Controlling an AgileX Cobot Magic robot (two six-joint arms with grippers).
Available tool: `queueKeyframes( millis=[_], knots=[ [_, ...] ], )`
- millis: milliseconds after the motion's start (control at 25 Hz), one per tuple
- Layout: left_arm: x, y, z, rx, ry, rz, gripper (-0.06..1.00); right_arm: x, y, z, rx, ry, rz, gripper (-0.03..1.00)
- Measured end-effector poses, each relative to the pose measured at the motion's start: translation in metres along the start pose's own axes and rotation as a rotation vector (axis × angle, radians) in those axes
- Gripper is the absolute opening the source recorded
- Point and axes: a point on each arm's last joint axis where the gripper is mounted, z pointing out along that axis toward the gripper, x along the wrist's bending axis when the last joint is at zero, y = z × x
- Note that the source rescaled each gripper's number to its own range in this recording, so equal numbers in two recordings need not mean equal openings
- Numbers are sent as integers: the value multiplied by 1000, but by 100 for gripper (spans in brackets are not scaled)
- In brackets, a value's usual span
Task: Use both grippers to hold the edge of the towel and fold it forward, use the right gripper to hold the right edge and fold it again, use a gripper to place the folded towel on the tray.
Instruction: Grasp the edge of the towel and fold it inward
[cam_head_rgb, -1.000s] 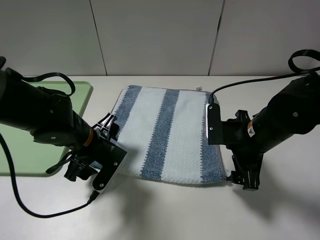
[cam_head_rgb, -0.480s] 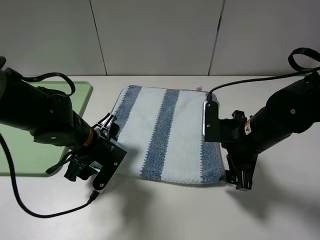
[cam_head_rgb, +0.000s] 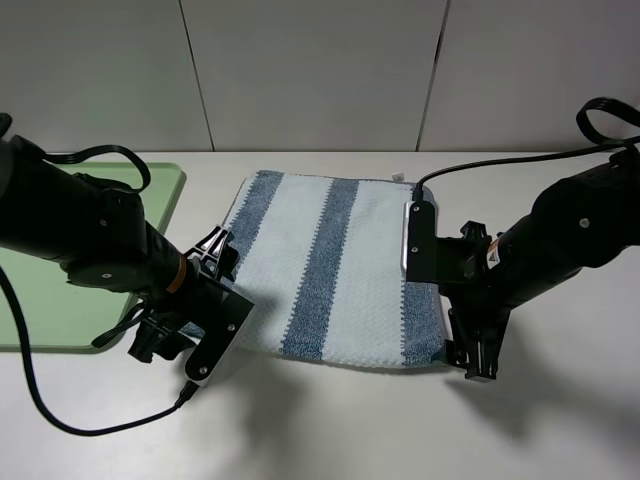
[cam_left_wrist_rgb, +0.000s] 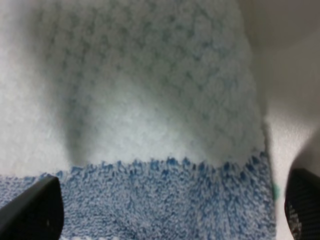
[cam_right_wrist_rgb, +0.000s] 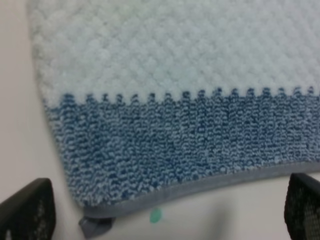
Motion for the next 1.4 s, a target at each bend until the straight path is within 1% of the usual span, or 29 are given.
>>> queueKeyframes(
  millis=[920, 1080, 1400],
  knots=[
    [0, 0, 0, -1, 1, -1, 88, 8, -8, 35, 73, 84, -3, 100],
    [0, 0, 0, -1, 1, -1, 88, 13, -2, 35, 65, 90, -45, 100],
    [0, 0, 0, -2, 2, -1, 88, 31, 22, 36, 0, 67, -157, 100]
  ],
)
